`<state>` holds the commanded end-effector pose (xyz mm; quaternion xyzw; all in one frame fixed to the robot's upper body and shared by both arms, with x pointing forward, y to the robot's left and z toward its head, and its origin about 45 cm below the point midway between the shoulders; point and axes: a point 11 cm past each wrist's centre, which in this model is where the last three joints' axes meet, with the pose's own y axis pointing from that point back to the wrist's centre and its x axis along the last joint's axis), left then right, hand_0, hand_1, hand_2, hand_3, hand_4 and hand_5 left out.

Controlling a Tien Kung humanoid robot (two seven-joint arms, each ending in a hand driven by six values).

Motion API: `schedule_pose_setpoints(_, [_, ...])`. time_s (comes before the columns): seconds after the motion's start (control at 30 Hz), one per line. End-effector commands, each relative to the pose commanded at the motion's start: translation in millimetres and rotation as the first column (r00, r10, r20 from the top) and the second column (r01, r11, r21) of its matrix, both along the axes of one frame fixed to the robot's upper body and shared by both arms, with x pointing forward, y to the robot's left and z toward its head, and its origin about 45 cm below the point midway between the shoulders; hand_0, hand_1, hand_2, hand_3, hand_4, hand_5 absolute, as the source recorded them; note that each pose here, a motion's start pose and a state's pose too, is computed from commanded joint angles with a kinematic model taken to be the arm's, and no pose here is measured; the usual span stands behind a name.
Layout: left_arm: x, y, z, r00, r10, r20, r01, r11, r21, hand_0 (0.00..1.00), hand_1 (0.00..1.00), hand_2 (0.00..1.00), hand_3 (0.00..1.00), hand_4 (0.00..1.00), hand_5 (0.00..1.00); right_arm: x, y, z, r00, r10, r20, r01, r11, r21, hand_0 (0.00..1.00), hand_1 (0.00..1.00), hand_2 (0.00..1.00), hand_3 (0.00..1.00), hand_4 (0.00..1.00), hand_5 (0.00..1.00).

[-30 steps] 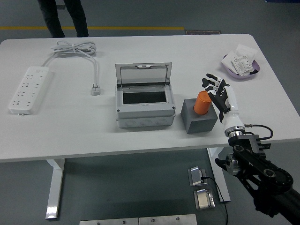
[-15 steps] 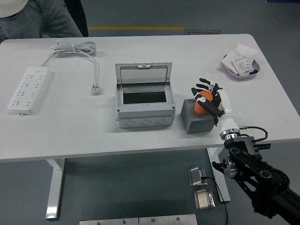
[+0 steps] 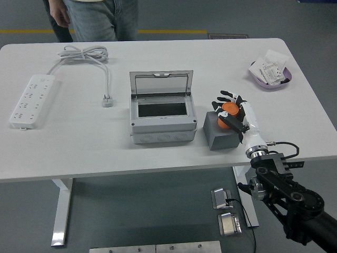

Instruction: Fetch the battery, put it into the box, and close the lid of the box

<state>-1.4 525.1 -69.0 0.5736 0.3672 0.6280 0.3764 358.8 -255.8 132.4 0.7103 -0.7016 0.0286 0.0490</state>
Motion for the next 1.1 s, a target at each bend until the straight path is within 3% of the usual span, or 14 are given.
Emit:
schedule_pose_setpoints(0.3, [3.0,1.5,1.0,1.0,-0.004,0.007,0.004,1.0,0.005,0.61,0.691,0.622,0.646,0.697,0.149,-1.6,1.8,-2.4,1.0,0.002,-0.005,-0.002,1.0,-0.02,0.76,0.703,0.706,0.77,0.794,0.313])
schedule_pose_setpoints(0.33, [3.1,1.5,1.0,1.0,-0.004,0.007,0.004,1.0,0.005,0.609,0.692,0.621,0.645,0.696,0.148,-1.8,2.0,-2.8,1.0,0.003,-0.006,-0.003,1.0,-0.021,0.736,0.692,0.692,0.767,0.766,0.256])
schedule_pose_setpoints(0.5, [3.0,1.2,0.8,1.0,-0.004,0.006,0.004,1.0,0.004,0.609,0.692,0.621,0.645,0.696,0.148,-2.3,1.9,-3.8,1.0,0.001,-0.009,-0.001,1.0,-0.021,0.736,0.692,0.692,0.767,0.766,0.256])
schedule_pose_setpoints(0.53, [3.0,1.2,0.8,1.0,-0.004,0.006,0.004,1.0,0.004,0.609,0.692,0.621,0.646,0.696,0.146,-2.4,1.9,-3.9,1.0,0.001,-0.009,-0.001,1.0,-0.021,0.624,0.651,0.666,0.747,0.61,0.098])
schedule_pose_setpoints(0.7, [2.4,1.1,0.7,1.0,-0.003,0.006,0.003,1.0,0.004,0.609,0.692,0.621,0.646,0.696,0.146,-2.7,1.0,-4.5,1.0,-0.004,-0.01,0.004,1.0,-0.019,0.624,0.651,0.666,0.747,0.61,0.098])
schedule_pose_setpoints(0.73, [2.3,1.1,0.7,1.0,-0.003,0.006,0.003,1.0,0.004,0.607,0.692,0.621,0.646,0.695,0.145,-2.7,0.7,-4.6,1.0,-0.005,-0.01,0.005,1.0,-0.019,0.59,0.589,0.585,0.699,0.558,0.115])
schedule_pose_setpoints(0.9, [2.3,1.1,0.7,1.0,-0.004,0.006,0.004,1.0,0.005,0.607,0.692,0.621,0.646,0.695,0.145,-2.7,-0.5,-5.1,1.0,-0.009,-0.012,0.008,1.0,-0.02,0.59,0.589,0.585,0.699,0.558,0.115])
schedule_pose_setpoints(0.93, [2.5,1.2,0.8,1.0,-0.004,0.006,0.004,1.0,0.005,0.607,0.693,0.621,0.646,0.694,0.143,-2.8,-0.5,-5.2,1.0,-0.009,-0.012,0.008,1.0,-0.02,0.513,0.498,0.536,0.649,0.308,0.106])
schedule_pose_setpoints(1.1, [2.4,1.5,1.0,1.0,-0.005,0.006,0.005,1.0,0.005,0.607,0.693,0.621,0.646,0.694,0.143,-3.3,-0.6,-6.2,1.0,-0.009,-0.016,0.009,1.0,-0.019,0.513,0.498,0.536,0.649,0.308,0.106])
